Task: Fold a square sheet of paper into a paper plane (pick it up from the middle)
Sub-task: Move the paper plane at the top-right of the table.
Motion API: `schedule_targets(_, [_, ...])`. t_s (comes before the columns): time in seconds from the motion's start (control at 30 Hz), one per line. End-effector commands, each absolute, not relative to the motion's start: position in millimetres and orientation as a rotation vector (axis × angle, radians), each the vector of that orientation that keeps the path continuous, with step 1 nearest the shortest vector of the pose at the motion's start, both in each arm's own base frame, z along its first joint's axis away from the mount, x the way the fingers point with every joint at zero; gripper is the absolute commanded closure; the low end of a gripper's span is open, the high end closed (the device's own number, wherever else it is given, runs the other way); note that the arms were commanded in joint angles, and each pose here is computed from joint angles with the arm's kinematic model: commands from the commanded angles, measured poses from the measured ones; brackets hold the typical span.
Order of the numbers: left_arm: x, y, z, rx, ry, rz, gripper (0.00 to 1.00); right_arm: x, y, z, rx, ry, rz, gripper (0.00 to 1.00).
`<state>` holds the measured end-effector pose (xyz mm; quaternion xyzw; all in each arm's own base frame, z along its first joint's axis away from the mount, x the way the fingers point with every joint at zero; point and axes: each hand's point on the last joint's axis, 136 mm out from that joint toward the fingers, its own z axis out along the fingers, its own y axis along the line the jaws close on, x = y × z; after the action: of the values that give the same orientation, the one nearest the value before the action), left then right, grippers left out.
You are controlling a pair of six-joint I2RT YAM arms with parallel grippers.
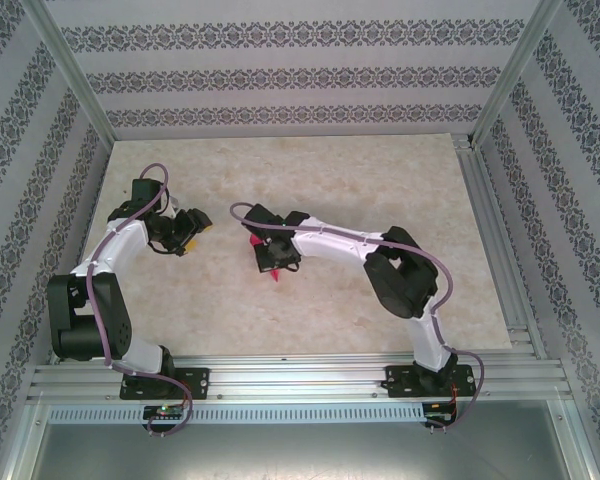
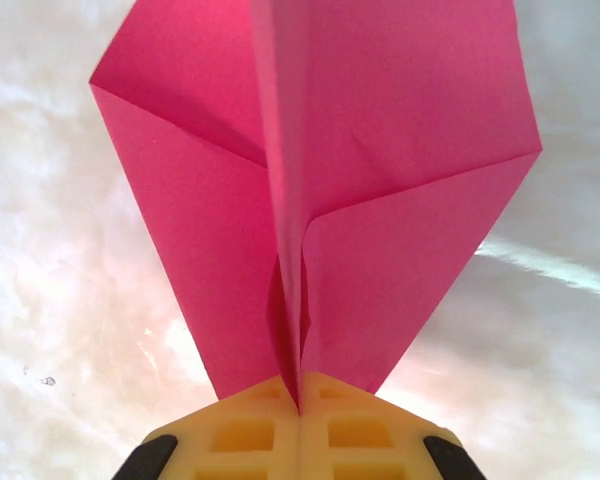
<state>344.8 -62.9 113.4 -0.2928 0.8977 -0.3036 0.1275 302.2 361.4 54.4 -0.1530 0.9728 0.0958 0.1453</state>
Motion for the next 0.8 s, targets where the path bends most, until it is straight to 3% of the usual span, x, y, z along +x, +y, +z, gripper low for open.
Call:
schedule_targets(0.0, [352,-66,122,-0.827,2.569,-0.932,0.36,316,337,73,-0.41,2.745,0.24,1.0])
schedule_targets(0.5, [368,-129,122,-0.622,2.622,-0.967,0.36,382,176,46,-0.127,2.82,0.119,1.0])
schedule_targets(0.77, [372,-144,115,-0.604,2.664,-0.923,0.36,398,153,4,-0.096,2.911,0.176,1.0])
